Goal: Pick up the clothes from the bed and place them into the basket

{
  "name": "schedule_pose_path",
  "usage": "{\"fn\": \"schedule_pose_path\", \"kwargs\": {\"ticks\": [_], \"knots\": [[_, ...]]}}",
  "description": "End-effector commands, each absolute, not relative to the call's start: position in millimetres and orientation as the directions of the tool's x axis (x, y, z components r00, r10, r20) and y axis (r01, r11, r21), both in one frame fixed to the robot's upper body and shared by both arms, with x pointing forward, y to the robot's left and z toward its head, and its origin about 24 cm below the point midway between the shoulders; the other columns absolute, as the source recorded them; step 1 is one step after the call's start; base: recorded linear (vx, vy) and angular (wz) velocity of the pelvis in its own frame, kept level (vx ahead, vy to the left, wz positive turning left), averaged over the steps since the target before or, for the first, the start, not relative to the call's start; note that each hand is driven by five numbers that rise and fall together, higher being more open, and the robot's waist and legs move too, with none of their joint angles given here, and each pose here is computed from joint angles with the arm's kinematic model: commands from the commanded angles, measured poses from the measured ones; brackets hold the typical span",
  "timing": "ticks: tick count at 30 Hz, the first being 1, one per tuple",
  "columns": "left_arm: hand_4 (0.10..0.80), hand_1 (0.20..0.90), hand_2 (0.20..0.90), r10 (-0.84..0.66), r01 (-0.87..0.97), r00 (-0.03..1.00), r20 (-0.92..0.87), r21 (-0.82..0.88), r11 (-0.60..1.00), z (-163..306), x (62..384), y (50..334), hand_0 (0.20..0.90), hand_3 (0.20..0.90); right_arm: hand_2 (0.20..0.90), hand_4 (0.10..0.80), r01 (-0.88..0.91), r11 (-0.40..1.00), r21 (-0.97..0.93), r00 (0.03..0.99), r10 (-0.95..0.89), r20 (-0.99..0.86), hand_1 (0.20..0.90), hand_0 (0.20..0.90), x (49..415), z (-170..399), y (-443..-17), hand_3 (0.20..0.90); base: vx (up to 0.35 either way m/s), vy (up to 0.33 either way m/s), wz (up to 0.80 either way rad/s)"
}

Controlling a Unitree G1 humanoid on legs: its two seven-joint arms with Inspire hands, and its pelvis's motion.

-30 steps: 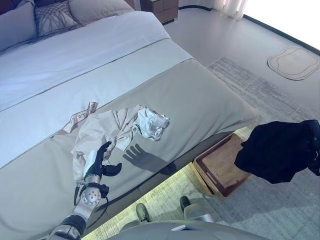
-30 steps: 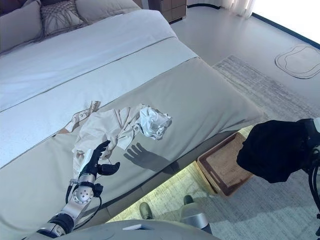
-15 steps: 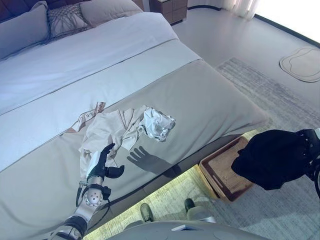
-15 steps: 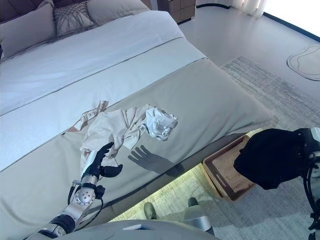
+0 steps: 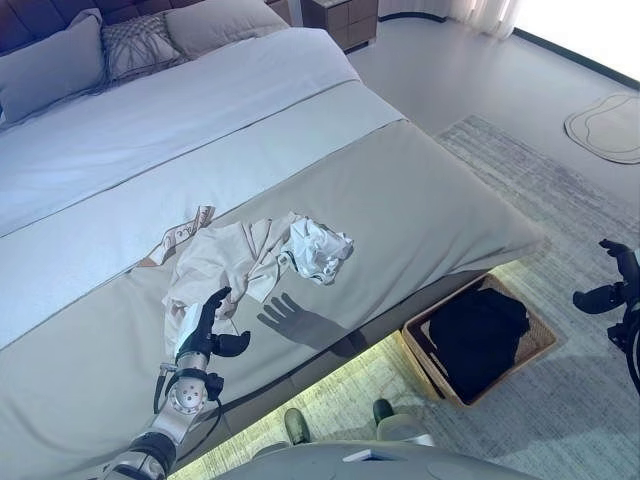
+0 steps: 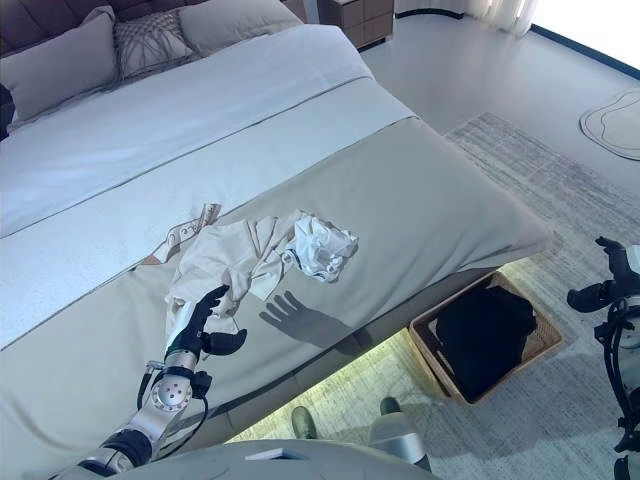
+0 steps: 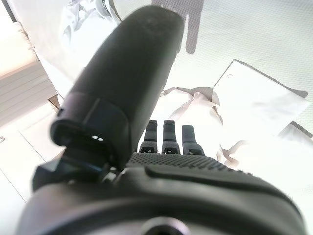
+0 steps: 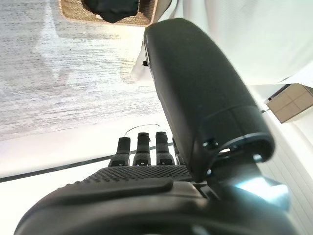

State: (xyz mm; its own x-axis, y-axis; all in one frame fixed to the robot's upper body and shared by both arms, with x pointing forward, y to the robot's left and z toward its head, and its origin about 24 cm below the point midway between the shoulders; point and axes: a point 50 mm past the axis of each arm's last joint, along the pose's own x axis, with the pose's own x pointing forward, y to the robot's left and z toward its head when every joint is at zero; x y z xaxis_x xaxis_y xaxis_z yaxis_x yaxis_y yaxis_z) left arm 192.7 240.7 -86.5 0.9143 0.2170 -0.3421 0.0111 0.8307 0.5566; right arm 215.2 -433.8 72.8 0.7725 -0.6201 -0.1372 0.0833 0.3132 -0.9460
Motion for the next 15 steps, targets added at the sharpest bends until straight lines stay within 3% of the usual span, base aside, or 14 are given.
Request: {"fn": "schedule_pose_path", "kwargs": {"ticks": [1,15], "knots": [[0.800,0.900,0.900,0.238,-0.090,0.950,-0.202,0.552,0.829,-63,218,251,0.900,0.900,0.900,0.800,0.273,0.155,-0.949,0.790,-0.599,0.130,0.900,0.900,240,127,-435,0.900,0.000,0.000,0.00],[0.800,0.900,0.900,0.220,-0.105,0.961,-0.165,0.520,0.848,-59,224,241,0.900,0.900,0.900,0.800,0.485,0.102,-0.869,0.802,-0.449,0.394,0.900,0.900,282,169,-393,0.900,0.015,0.005,0.09]]}}
